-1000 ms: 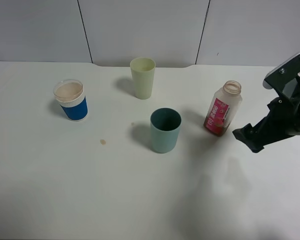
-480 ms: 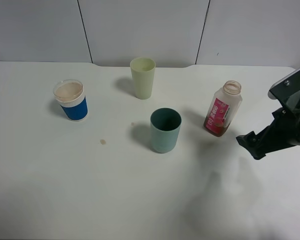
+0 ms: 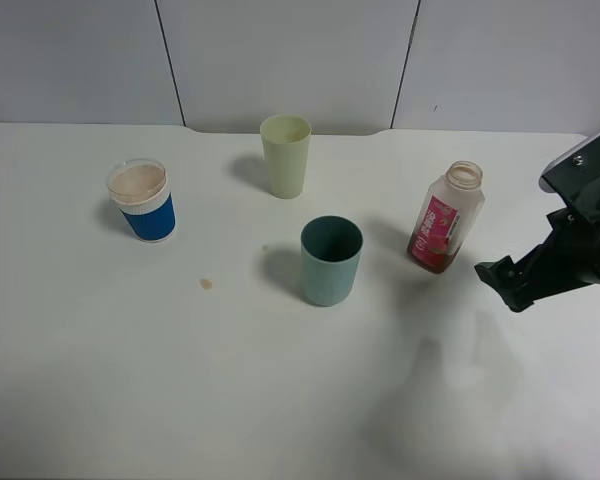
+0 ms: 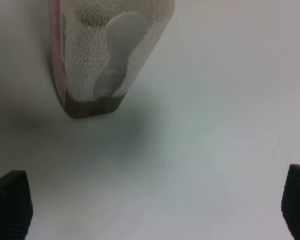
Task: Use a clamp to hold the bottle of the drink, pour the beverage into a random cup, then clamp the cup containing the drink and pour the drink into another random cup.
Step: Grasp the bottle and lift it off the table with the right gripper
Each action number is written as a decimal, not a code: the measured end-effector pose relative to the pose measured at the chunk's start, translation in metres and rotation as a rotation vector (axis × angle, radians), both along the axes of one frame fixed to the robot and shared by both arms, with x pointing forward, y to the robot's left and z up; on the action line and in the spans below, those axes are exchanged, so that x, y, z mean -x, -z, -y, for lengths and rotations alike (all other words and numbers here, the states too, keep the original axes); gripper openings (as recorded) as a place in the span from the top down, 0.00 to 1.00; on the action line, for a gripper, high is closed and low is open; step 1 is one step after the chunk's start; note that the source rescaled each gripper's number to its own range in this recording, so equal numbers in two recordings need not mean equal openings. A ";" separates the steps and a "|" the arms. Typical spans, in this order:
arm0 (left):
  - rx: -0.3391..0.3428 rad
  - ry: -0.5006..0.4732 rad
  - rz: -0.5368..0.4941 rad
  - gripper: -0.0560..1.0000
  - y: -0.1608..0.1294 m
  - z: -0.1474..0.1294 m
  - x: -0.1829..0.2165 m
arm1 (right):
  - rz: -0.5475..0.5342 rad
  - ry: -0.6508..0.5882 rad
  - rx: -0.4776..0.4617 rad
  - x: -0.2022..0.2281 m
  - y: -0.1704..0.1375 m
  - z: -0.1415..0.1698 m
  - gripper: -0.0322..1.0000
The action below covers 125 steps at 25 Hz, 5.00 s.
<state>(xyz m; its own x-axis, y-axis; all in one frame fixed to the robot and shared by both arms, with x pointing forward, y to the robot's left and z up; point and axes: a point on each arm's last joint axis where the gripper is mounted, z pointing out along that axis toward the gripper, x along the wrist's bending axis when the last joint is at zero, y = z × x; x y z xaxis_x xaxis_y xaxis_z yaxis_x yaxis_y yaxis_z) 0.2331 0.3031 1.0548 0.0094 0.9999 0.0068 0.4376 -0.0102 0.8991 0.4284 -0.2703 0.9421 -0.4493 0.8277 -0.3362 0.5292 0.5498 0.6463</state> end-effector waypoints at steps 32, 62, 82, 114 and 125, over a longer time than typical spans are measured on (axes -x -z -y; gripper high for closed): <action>0.000 0.000 0.000 0.06 0.000 0.000 0.000 | 0.079 -0.047 -0.125 -0.036 0.053 -0.015 0.00; 0.000 0.000 0.000 0.06 0.000 0.000 0.000 | 0.271 -0.051 -0.244 -0.052 0.082 -0.022 0.00; 0.000 0.000 0.000 0.06 0.000 0.000 0.000 | 0.287 -0.052 -0.262 -0.059 0.096 -0.023 0.34; 0.000 0.000 0.000 0.06 0.000 0.000 0.000 | 0.291 0.039 -0.299 -0.061 0.096 -0.019 0.95; 0.000 0.000 0.000 0.06 0.000 0.000 0.000 | 0.375 0.040 -0.335 -0.064 0.072 -0.019 0.95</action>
